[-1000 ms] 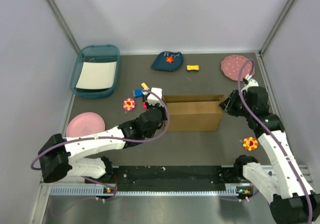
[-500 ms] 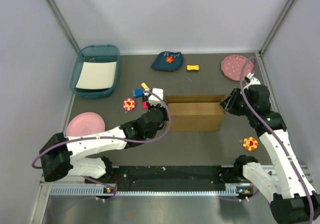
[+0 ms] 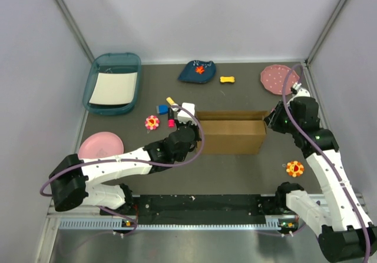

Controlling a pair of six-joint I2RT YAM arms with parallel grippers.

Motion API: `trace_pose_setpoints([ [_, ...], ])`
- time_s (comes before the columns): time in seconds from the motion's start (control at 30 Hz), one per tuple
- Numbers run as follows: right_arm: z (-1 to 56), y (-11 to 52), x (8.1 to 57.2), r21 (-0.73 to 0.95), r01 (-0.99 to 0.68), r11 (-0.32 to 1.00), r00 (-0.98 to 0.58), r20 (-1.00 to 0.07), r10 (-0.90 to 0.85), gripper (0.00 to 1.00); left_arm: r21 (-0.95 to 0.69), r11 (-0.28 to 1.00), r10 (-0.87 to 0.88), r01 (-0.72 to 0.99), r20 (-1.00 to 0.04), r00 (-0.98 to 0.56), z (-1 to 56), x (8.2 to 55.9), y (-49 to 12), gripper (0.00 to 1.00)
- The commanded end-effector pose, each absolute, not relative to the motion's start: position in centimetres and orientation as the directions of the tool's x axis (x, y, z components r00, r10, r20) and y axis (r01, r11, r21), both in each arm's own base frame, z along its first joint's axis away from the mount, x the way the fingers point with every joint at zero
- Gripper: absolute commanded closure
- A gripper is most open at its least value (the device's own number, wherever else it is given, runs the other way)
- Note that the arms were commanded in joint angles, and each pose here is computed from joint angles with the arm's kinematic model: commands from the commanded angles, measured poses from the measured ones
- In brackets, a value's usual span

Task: Fold the paper box

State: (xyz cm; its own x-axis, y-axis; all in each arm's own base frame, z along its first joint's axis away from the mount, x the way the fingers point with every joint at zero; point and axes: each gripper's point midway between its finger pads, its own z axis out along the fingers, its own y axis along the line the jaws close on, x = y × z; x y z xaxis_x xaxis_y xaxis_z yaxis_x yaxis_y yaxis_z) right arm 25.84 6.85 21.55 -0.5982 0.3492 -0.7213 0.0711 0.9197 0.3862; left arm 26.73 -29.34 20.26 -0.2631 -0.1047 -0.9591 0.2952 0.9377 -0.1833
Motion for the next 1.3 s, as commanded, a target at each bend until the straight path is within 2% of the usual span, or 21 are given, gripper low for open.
trace_pose_setpoints([
  [0.0,24.5,6.8,27.0,0.376,0.039,0.926,-0.535,-0.774,0.338,0.8,0.022,0.917,0.215,0.398,-0.868,-0.448,10.9,23.3,-28.2,1.0],
  [0.1,24.3,6.8,27.0,0.374,0.037,0.927,-0.537,-0.775,0.334,0.91,0.017,0.917,0.21,0.399,-0.869,-0.447,11.0,23.3,-28.3,1.0],
  [0.27,23.4,6.8,26.8,0.371,0.039,0.928,-0.55,-0.767,0.33,1.0,0.021,0.916,0.214,0.401,-0.869,-0.446,11.0,23.3,-28.3,1.0],
  [0.5,21.8,6.6,26.1,0.371,0.062,0.927,-0.567,-0.751,0.339,1.0,0.012,0.916,0.209,0.401,-0.867,-0.452,10.7,23.2,-28.3,1.0],
  [0.83,15.3,5.9,23.8,0.333,0.156,0.93,-0.674,-0.653,0.347,1.0,0.003,0.919,0.202,0.395,-0.863,-0.463,10.1,23.2,-28.4,1.0],
  [1.07,15.4,4.8,23.3,0.299,0.211,0.931,-0.665,-0.654,0.36,1.0,-0.007,0.92,0.192,0.392,-0.864,-0.466,9.6,23.2,-28.5,1.0],
  [1.27,15.2,5.0,22.7,0.274,0.206,0.939,-0.715,-0.613,0.336,1.0,-0.006,0.917,0.191,0.399,-0.871,-0.453,8.9,23.1,-28.3,1.0],
])
